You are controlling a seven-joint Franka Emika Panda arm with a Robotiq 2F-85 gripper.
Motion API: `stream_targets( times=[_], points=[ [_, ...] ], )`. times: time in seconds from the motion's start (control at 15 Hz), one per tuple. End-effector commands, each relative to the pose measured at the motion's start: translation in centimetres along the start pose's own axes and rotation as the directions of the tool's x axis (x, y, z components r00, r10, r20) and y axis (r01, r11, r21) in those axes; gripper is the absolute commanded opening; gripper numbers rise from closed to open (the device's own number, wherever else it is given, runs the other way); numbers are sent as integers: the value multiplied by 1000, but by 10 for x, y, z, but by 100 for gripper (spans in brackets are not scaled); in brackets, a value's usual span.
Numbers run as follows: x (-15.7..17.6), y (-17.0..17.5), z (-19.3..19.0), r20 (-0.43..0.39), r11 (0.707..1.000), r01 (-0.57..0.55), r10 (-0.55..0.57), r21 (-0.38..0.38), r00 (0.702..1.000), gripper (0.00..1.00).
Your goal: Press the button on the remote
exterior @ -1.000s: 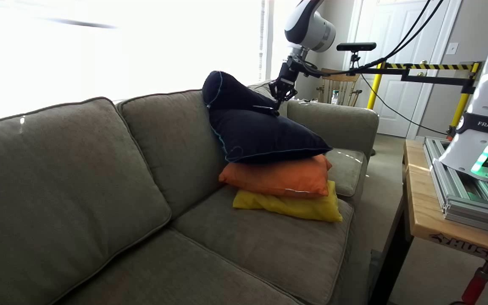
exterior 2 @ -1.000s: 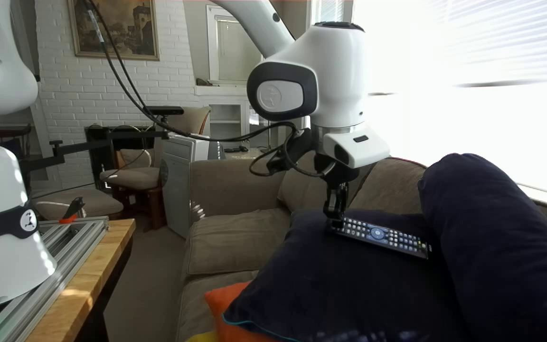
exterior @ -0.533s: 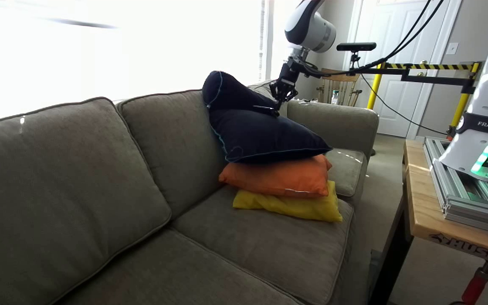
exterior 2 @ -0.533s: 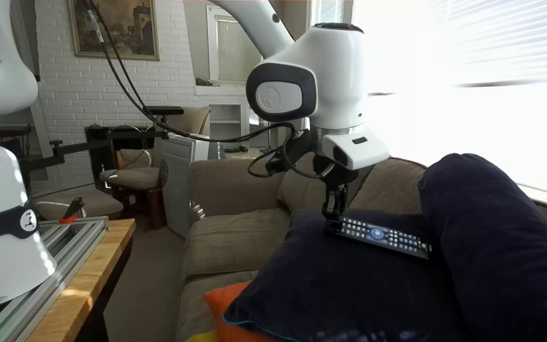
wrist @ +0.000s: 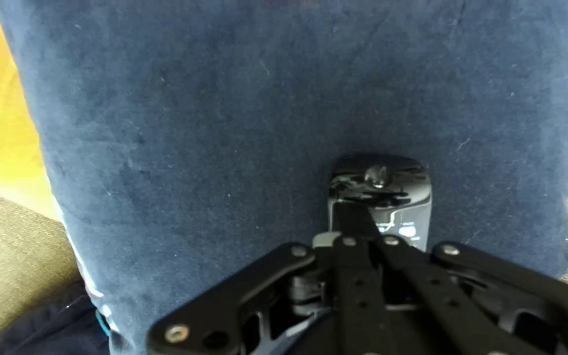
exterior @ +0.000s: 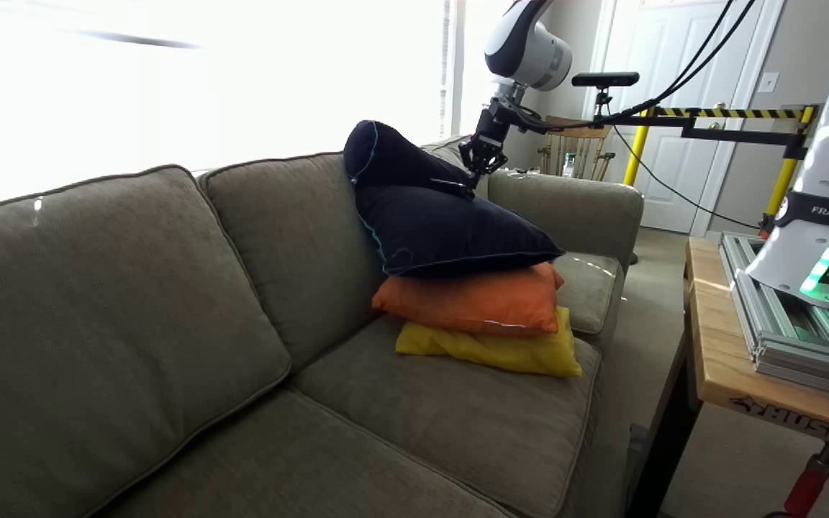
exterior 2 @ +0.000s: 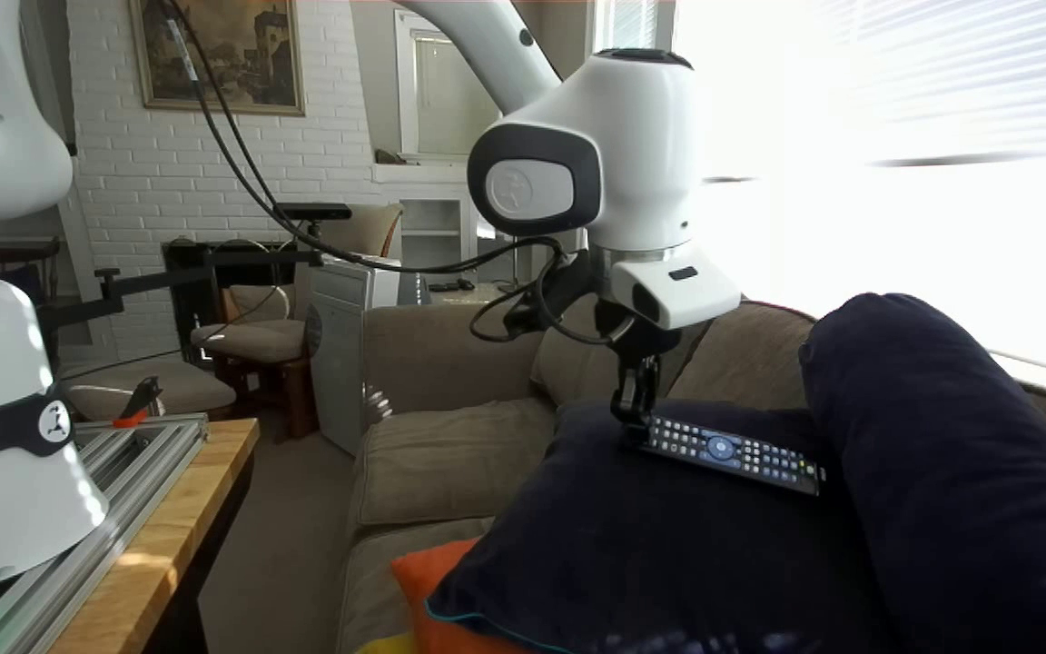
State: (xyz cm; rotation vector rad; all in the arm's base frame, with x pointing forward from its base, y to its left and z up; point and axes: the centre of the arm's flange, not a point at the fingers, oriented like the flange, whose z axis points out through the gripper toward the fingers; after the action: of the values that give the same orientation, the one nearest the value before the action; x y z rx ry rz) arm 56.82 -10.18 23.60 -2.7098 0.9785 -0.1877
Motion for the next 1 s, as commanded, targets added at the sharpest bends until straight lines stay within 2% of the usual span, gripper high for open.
stream_targets(
  times=[0.0, 0.93],
  points=[
    [-3, 4, 2, 1, 999, -24, 24, 28, 1000, 0],
    [-4, 10, 25, 13, 997, -62, 62, 38, 998, 0]
  ],
)
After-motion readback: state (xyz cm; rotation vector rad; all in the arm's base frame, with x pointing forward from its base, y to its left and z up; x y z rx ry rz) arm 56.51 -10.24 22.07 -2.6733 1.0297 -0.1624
